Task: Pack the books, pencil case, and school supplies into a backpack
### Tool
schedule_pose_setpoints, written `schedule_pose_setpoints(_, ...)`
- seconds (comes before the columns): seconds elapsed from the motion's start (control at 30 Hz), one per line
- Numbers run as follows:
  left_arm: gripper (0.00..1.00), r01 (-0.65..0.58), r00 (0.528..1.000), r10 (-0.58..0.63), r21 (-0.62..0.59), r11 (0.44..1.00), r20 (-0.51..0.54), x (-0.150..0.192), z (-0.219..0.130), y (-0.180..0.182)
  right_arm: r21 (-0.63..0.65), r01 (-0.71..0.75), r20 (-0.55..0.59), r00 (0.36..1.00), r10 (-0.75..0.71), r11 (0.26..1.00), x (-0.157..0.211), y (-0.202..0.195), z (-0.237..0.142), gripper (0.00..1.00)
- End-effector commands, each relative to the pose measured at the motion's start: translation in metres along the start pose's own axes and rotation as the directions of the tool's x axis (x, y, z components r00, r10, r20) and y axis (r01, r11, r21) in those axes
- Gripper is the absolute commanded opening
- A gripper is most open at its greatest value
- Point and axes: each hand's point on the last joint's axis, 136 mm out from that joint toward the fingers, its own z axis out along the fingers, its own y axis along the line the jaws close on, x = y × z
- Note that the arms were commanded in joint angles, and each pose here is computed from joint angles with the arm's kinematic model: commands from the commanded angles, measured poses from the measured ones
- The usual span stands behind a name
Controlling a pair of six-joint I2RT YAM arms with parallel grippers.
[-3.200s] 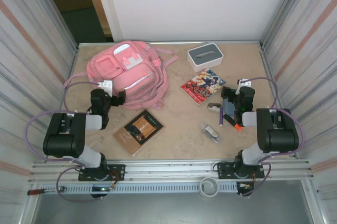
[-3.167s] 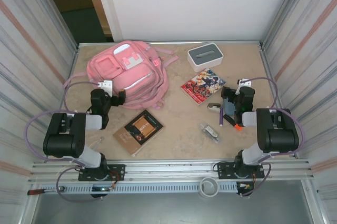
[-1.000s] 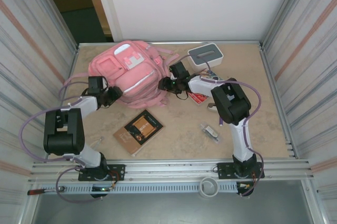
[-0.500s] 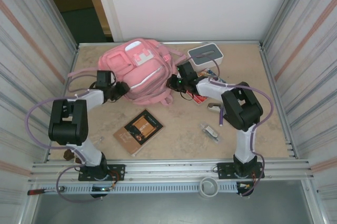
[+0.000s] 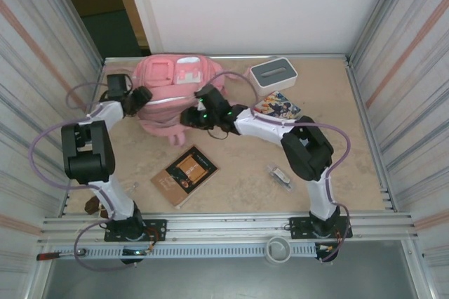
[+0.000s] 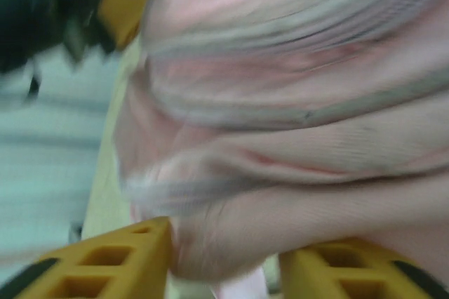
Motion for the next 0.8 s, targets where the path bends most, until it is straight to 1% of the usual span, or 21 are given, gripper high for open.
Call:
schedule_pose_setpoints(0.0,0.70,0.001,0.996,0.003,-0.049,0.999,0.090,-0.028,-0.036,0.006,-0.061,0.176,-0.026,0.984,-0.178,0.982,0.000,0.034,-0.031,0.53)
schedule_pose_setpoints(0.07,0.73,-0.016,0.990,0.028,-0.087,0.996,0.135,-0.033,-0.051,0.008,0.010,0.179,0.012,0.984,-0.180,0.984,-0.016,0.008,-0.053,0.59)
schedule_pose_setpoints(0.13,0.76,-0.039,0.988,0.050,-0.081,0.996,0.146,-0.027,-0.061,0.001,0.058,0.126,0.050,0.990,-0.129,0.990,-0.036,-0.025,-0.069,0.63)
schedule_pose_setpoints(0.2,0.78,-0.086,0.985,0.095,-0.073,0.994,0.146,-0.013,-0.066,-0.013,0.095,0.071,0.080,0.994,-0.079,0.993,-0.052,-0.052,-0.076,0.67)
schedule_pose_setpoints(0.3,0.80,-0.230,0.968,0.231,-0.014,0.973,0.096,0.022,-0.064,-0.051,0.174,-0.035,0.130,0.991,0.012,0.984,-0.075,-0.098,-0.078,0.73)
schedule_pose_setpoints(0.33,0.81,-0.295,0.953,0.294,0.006,0.955,0.068,0.038,-0.062,-0.067,0.182,-0.071,0.141,0.989,0.046,0.981,-0.082,-0.112,-0.076,0.74)
schedule_pose_setpoints(0.4,0.81,-0.417,0.909,0.417,0.031,0.908,0.003,0.069,-0.055,-0.092,0.193,-0.140,0.169,0.980,0.108,0.971,-0.094,-0.135,-0.071,0.74)
schedule_pose_setpoints(0.47,0.81,-0.539,0.840,0.539,0.027,0.842,-0.059,0.098,-0.046,-0.108,0.188,-0.164,0.194,0.973,0.127,0.968,-0.106,-0.149,-0.066,0.74)
schedule_pose_setpoints(0.53,0.81,-0.633,0.770,0.627,-0.017,0.774,-0.120,0.117,-0.037,-0.111,0.192,-0.179,0.201,0.970,0.140,0.965,-0.117,-0.161,-0.056,0.74)
schedule_pose_setpoints(0.57,0.81,-0.667,0.740,0.656,-0.043,0.743,-0.149,0.124,-0.033,-0.110,0.189,-0.184,0.195,0.970,0.147,0.965,-0.122,-0.166,-0.049,0.74)
schedule_pose_setpoints(0.6,0.81,-0.690,0.720,0.673,-0.062,0.721,-0.169,0.129,-0.030,-0.109,0.188,-0.186,0.193,0.970,0.149,0.964,-0.126,-0.170,-0.042,0.74)
schedule_pose_setpoints(0.67,0.81,-0.715,0.694,0.692,-0.080,0.694,-0.201,0.137,-0.026,-0.106,0.197,-0.191,0.185,0.970,0.155,0.961,-0.132,-0.181,-0.027,0.74)
schedule_pose_setpoints(0.77,0.81,-0.720,0.688,0.694,-0.075,0.690,-0.214,0.143,-0.027,-0.103,0.194,-0.200,0.161,0.972,0.170,0.960,-0.138,-0.193,-0.002,0.74)
